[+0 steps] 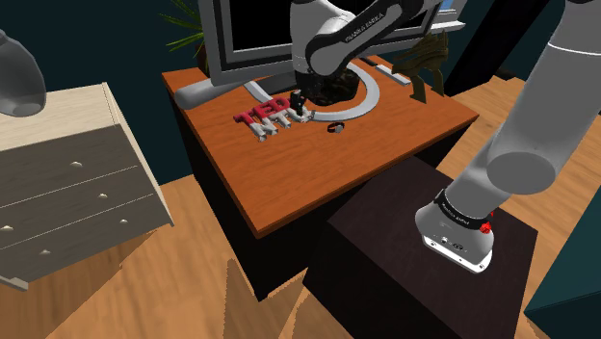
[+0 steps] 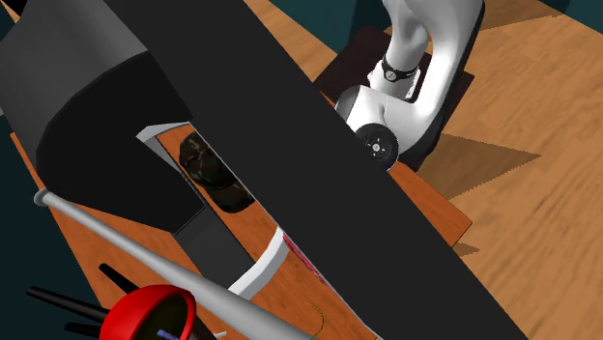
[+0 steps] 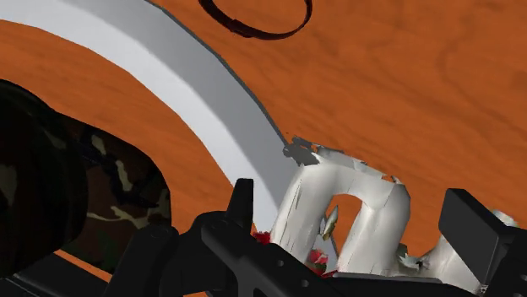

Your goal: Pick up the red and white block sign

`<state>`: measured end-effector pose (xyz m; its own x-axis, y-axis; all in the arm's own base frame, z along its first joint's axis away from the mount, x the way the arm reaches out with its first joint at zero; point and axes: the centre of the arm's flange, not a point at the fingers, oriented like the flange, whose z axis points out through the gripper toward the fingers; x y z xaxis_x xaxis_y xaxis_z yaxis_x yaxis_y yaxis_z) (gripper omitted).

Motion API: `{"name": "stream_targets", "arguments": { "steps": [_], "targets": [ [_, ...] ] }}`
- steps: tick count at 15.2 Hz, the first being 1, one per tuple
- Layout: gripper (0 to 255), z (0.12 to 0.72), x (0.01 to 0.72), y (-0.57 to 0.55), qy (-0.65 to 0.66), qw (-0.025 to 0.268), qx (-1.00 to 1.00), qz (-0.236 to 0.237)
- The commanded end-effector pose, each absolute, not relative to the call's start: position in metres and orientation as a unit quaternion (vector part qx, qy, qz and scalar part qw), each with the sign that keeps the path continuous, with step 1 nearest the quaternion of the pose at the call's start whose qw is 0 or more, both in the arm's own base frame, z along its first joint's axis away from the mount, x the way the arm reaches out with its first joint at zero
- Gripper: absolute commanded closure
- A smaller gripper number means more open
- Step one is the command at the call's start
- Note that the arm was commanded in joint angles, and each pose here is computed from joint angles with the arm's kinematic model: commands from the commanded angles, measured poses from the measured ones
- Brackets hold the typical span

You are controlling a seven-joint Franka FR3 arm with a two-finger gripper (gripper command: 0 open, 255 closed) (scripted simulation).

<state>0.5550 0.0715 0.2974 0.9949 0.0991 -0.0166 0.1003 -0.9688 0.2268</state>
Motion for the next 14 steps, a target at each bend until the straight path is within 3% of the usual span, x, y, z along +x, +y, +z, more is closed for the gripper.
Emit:
{"name": "stream_targets", "arguments": {
  "steps": [1,9,10,14],
  "targets": [
    [0,0.280,0.563,0.071,0.052,0.118,0.992,-0.003],
    [0,0.246,0.563,0.071,0.052,0.118,0.992,-0.003],
    [255,0.245,0.562,0.072,0.052,0.118,0.992,-0.003],
    [255,0.245,0.561,0.072,0.052,0.118,0.992,-0.003]
  ]
}}
